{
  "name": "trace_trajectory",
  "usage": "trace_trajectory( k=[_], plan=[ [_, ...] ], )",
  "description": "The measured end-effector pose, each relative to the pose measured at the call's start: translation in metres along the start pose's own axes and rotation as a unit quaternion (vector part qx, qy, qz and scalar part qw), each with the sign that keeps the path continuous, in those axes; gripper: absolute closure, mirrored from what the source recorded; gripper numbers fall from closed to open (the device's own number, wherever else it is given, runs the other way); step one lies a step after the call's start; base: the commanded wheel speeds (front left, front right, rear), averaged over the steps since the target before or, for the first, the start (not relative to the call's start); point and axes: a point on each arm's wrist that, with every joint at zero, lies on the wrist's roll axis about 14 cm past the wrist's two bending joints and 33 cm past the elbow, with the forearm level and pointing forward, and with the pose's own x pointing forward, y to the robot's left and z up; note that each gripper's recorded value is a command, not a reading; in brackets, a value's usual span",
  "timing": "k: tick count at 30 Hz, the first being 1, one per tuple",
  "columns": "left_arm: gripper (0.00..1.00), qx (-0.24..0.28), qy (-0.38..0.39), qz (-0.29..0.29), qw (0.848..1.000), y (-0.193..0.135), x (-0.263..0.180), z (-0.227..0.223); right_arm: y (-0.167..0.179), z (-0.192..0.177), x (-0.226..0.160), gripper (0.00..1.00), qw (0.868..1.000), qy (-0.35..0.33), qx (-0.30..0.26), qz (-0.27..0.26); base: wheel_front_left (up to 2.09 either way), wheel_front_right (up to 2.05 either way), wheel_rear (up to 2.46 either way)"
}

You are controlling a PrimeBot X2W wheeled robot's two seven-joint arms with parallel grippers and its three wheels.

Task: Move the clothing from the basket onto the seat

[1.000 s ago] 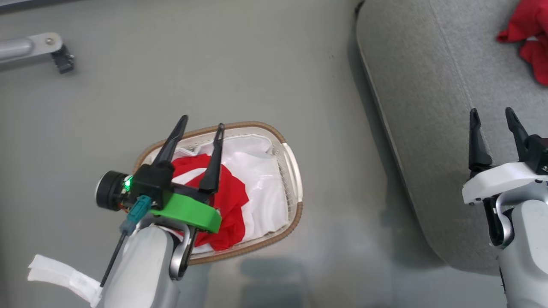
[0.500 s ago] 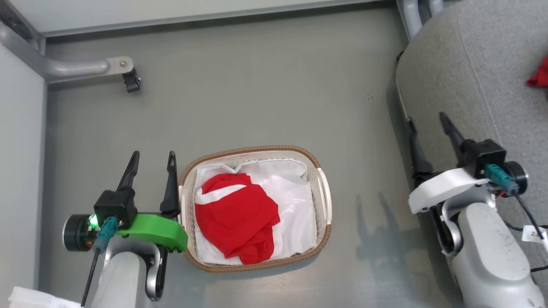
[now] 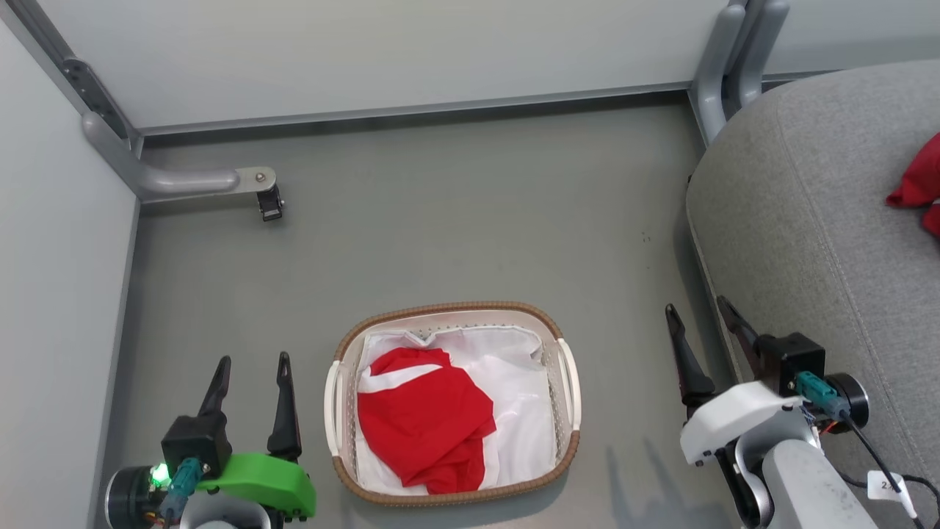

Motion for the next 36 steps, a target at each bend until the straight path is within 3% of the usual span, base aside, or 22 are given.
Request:
trace_trajectory(
  k=[13, 24, 36],
  plan=[
    [0.0, -0.006, -0.018, -0.01, 1.0, -0.012, -0.028, 0.009, -0.002, -0.006, -0.035, 0.0, 1.0, 0.005, 0.014, -0.016, 0.0, 0.0, 0.0],
    [0.0, -0.011, -0.005, -0.031, 0.999, -0.025, -0.021, 0.001, -0.001, -0.001, -0.028, 0.0, 1.0, -0.004, 0.015, -0.012, 0.0, 0.0, 0.0],
    [0.0, -0.012, 0.039, -0.078, 0.996, -0.054, 0.021, -0.027, -0.006, -0.001, 0.0, 0.0, 1.0, -0.009, 0.024, -0.011, 0.0, 0.0, 0.0]
  ],
)
